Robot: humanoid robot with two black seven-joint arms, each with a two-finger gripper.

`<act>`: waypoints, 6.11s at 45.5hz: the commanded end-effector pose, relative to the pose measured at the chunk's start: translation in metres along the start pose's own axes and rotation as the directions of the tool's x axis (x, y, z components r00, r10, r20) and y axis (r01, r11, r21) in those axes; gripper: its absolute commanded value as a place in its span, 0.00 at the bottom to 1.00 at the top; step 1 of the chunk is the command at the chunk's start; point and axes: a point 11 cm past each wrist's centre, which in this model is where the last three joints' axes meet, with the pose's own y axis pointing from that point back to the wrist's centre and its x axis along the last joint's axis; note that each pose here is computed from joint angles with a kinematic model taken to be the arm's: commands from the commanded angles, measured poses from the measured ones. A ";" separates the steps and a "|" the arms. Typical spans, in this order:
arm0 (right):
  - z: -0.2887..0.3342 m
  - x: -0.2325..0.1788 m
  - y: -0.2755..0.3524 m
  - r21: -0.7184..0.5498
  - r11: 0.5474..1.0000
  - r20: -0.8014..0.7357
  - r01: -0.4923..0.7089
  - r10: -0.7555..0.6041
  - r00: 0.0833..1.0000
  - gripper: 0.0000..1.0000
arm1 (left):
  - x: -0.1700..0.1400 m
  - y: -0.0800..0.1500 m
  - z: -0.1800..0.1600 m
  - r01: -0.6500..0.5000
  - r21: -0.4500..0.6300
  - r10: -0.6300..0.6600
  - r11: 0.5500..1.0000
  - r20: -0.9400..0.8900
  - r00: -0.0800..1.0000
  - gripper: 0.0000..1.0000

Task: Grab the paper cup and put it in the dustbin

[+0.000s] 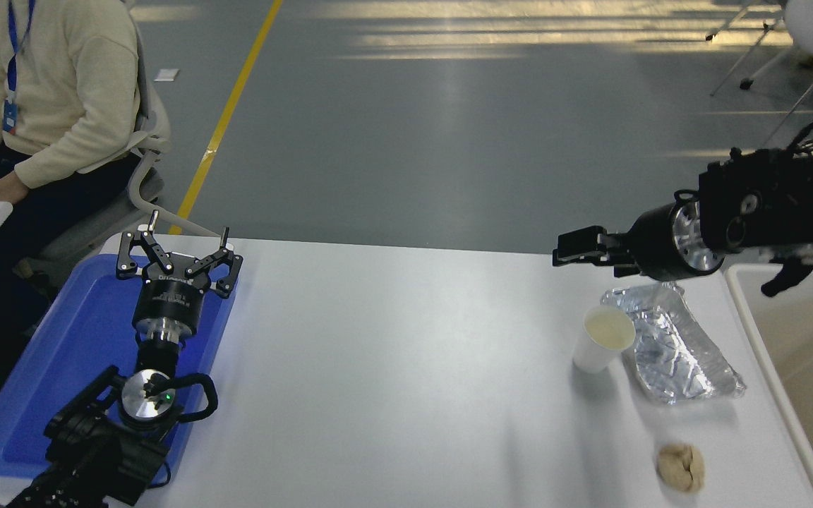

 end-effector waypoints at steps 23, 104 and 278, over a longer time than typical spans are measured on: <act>-0.058 -0.039 0.062 0.000 0.939 -0.024 0.343 -0.343 0.939 1.00 | 0.000 0.000 0.001 -0.001 -0.002 0.001 1.000 0.002 1.000 1.00; 0.100 -0.014 -0.071 -0.181 0.975 -0.107 0.131 -0.152 0.983 1.00 | 0.000 0.000 0.000 -0.001 -0.001 0.001 1.000 0.000 1.000 1.00; -0.022 0.071 0.092 -0.107 0.994 -0.192 0.039 -0.059 0.980 0.00 | 0.000 0.000 0.000 -0.001 -0.001 0.001 1.000 0.000 1.000 1.00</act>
